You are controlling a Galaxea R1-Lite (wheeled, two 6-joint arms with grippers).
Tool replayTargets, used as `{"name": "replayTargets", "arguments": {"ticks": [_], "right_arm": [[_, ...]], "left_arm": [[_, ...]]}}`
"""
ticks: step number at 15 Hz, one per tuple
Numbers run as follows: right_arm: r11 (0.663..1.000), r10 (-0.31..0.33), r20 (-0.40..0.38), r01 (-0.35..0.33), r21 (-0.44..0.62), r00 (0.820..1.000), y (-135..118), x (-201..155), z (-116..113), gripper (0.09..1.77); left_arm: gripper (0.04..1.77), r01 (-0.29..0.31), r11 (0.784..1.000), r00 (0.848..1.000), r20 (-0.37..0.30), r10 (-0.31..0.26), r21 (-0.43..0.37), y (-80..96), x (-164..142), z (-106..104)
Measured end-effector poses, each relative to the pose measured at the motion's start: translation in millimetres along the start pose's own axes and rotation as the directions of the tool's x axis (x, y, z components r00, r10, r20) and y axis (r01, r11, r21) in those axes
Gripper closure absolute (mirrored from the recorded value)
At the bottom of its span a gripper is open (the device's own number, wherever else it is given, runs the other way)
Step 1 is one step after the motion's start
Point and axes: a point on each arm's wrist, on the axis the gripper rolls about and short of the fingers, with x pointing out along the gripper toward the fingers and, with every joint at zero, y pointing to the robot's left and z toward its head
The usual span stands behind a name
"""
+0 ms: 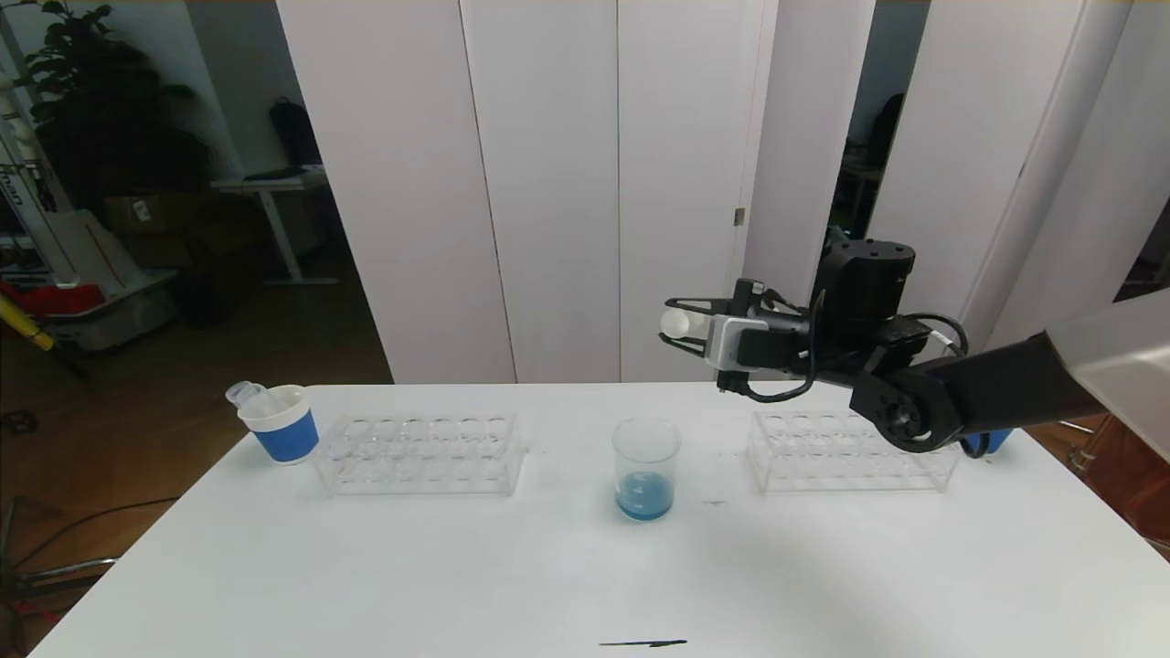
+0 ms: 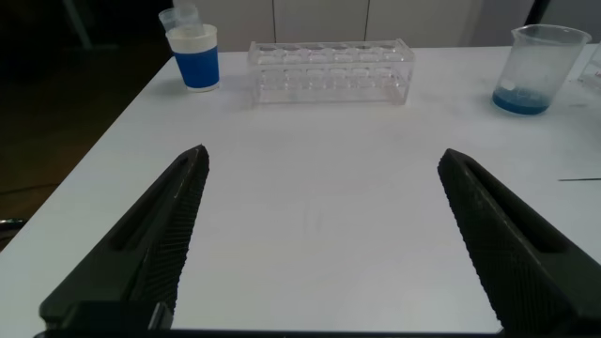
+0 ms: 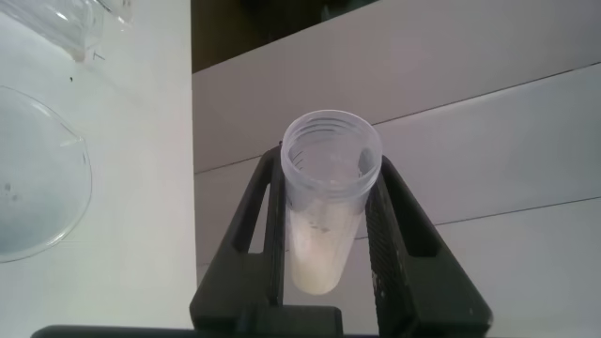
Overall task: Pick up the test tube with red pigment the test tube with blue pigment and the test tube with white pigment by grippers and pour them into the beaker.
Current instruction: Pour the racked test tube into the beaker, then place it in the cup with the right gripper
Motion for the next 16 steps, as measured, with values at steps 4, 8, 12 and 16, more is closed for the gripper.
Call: {"name": "replayTargets", "arguments": {"ticks": [4,8,12,16], "right_arm": [[0.991,0.005,0.0,-0.005,-0.133,1.0,4,2,-3,1.27],[0.976,0.016,0.001,-0.015,-0.215,1.0,9,4,-4,1.27],[0.96,0.02,0.007,-0.017,-0.28,1.0,11,7,-4,1.27],[0.929,0.022,0.015,-0.015,-0.369,1.0,11,6,-5,1.27]], "left_arm": [[0.07,0.0,1.0,1.0,0.0,0.0,0.0,0.0,0,0],[0.07,0.0,1.0,1.0,0.0,0.0,0.0,0.0,0,0],[0.07,0.0,1.0,1.0,0.0,0.0,0.0,0.0,0,0],[0.07,0.0,1.0,1.0,0.0,0.0,0.0,0.0,0,0]]}}
